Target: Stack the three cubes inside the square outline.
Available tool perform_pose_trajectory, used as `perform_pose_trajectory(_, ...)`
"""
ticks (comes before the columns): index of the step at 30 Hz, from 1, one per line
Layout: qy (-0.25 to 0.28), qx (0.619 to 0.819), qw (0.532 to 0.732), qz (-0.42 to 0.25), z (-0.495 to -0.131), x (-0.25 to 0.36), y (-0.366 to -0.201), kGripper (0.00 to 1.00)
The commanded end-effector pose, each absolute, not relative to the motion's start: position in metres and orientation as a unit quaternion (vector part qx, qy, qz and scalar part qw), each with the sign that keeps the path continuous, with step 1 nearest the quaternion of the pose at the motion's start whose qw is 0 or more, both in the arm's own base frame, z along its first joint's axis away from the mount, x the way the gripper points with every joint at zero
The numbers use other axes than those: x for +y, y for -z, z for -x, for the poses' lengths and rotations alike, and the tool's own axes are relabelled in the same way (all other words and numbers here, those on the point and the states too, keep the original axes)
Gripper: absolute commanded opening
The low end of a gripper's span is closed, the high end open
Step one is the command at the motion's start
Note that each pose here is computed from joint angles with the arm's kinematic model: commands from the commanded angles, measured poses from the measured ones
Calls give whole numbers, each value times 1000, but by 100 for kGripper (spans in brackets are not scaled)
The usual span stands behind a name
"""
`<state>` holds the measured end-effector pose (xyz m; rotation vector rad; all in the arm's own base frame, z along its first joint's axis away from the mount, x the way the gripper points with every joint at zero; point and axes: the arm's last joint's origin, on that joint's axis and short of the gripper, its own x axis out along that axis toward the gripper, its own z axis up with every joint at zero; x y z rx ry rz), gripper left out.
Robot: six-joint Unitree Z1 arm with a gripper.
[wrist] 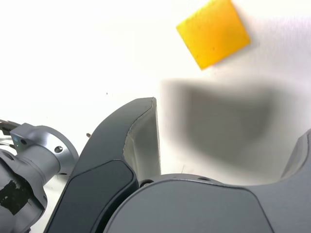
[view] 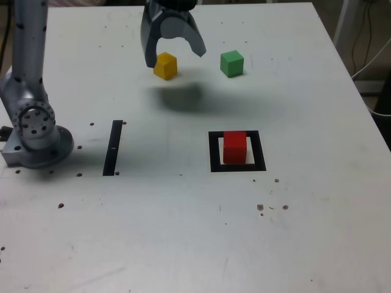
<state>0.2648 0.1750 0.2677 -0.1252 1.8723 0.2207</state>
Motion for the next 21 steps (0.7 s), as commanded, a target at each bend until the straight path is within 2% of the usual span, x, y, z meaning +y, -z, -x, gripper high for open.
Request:
perform_pose_trajectory(1, -96, 804, 583, 57, -264, 181, -266, 100)
perform_pose_trajectory(21, -117, 802, 577, 97, -254, 236, -257, 100)
